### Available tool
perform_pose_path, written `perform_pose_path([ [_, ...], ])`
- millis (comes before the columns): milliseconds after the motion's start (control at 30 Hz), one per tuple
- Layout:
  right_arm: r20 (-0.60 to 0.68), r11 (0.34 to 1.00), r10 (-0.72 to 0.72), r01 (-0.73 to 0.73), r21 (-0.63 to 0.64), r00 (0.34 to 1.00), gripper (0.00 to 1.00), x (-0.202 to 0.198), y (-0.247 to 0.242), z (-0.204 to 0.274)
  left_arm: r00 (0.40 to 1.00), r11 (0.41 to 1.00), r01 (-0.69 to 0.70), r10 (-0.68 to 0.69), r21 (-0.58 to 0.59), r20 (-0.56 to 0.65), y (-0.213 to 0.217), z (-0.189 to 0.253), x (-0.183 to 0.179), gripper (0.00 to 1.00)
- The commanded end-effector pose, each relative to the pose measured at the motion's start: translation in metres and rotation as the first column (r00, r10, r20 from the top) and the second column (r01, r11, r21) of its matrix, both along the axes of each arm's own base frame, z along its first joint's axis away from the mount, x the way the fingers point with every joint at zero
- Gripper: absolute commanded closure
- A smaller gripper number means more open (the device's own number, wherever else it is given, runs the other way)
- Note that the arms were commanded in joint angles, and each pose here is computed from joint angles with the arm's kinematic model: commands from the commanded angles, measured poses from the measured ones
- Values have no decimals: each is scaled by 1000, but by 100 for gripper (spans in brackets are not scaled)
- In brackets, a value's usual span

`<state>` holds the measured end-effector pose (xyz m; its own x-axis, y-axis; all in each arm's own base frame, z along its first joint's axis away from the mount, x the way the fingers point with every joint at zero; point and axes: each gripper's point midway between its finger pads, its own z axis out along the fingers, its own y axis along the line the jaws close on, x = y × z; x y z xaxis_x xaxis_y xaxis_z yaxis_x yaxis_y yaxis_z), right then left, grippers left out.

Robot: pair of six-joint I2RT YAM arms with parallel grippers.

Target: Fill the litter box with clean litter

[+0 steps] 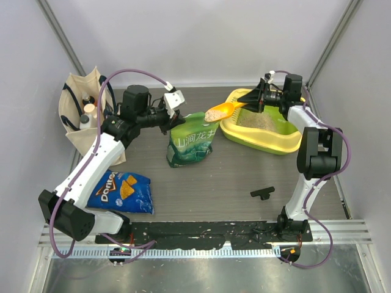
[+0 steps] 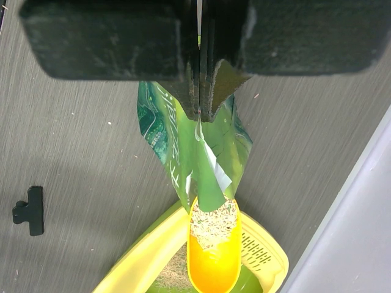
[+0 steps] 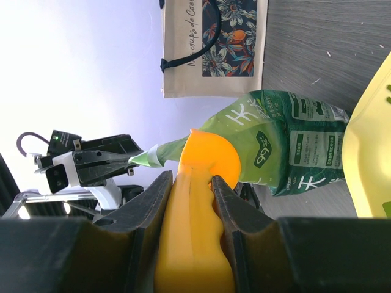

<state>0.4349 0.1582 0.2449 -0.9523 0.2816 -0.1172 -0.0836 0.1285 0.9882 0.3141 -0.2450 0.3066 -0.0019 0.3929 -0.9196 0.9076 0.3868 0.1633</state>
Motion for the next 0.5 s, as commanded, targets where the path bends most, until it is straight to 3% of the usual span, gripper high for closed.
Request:
perform_pose_path([
  [0,60,1000,-12,12,-4,998,99,5,-4,15,989,998,13,-2,-69,146,1,54,-4,100],
  [233,72,998,-59,59,0,996,99,7,-24,27,990,998,13,-4,-66,138,-2,48,0,100],
  [467,100,987,-159,159,5,982,99,23,-76,38,992,998,16,-8,-69,122,-6,46,5,100],
])
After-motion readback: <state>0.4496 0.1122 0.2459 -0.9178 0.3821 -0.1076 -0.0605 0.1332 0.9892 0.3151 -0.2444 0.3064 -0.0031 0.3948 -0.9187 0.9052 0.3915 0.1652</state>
